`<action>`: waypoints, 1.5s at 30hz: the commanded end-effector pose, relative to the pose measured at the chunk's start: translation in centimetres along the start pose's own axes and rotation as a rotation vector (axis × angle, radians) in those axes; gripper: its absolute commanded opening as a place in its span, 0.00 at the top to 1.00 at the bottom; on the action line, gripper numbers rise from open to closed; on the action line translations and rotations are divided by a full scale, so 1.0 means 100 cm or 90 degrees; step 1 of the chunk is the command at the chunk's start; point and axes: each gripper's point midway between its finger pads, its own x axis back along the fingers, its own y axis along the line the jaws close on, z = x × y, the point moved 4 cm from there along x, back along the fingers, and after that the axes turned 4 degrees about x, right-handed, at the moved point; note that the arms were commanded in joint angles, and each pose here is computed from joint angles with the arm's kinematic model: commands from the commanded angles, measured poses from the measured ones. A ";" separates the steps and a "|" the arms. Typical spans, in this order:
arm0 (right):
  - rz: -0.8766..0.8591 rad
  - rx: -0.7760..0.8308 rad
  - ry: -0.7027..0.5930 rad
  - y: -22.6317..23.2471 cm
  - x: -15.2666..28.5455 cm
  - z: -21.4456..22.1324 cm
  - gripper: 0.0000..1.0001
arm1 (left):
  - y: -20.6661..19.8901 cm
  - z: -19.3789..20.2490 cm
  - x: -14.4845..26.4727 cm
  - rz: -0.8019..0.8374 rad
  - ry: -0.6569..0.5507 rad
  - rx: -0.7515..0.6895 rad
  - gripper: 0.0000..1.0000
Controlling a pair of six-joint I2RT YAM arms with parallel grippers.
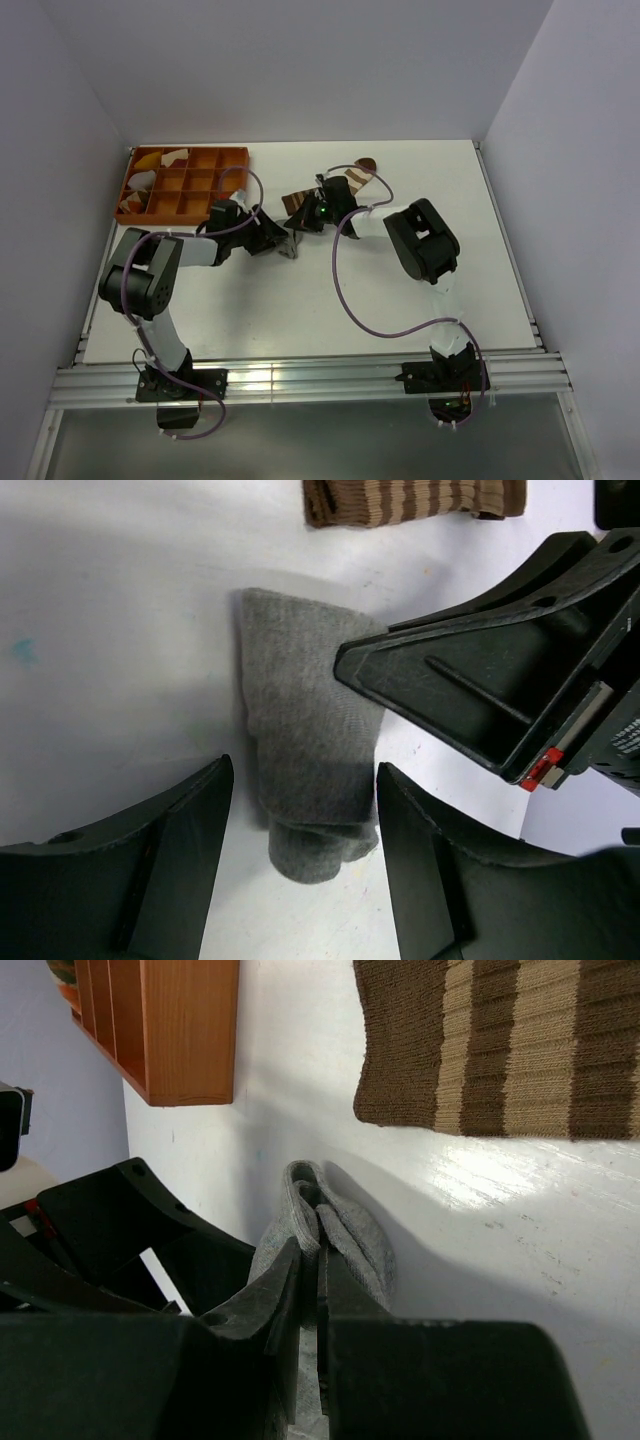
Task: Roll the socks
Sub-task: Roll the sock at the center of the board.
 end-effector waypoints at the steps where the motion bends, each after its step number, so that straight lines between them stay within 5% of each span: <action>1: 0.046 -0.017 0.038 -0.018 0.005 0.022 1.00 | 0.005 0.007 -0.008 0.003 0.020 0.003 0.35; 9: 0.040 -0.015 0.035 -0.016 0.006 0.024 1.00 | 0.011 0.022 -0.019 -0.011 0.047 0.007 0.46; 15: 0.034 -0.012 0.031 -0.014 0.007 0.025 1.00 | 0.019 0.029 -0.023 -0.048 0.058 0.000 0.75; 19: 0.032 0.004 0.027 -0.010 0.013 0.023 0.85 | 0.032 0.031 -0.017 -0.134 0.079 -0.011 1.00; 22: 0.036 0.028 0.015 -0.002 0.022 0.016 0.63 | 0.032 0.019 -0.012 -0.205 0.076 -0.047 1.00; 27: 0.079 0.067 -0.020 0.008 0.044 0.003 0.49 | 0.026 0.013 -0.005 -0.324 0.086 -0.157 1.00; 34: 0.149 0.055 -0.070 0.005 0.063 -0.008 0.47 | 0.009 0.017 -0.010 -0.422 0.096 -0.271 1.00; 45: 0.072 0.044 -0.049 0.018 0.047 -0.011 0.48 | -0.010 0.026 -0.014 -0.453 0.077 -0.368 1.00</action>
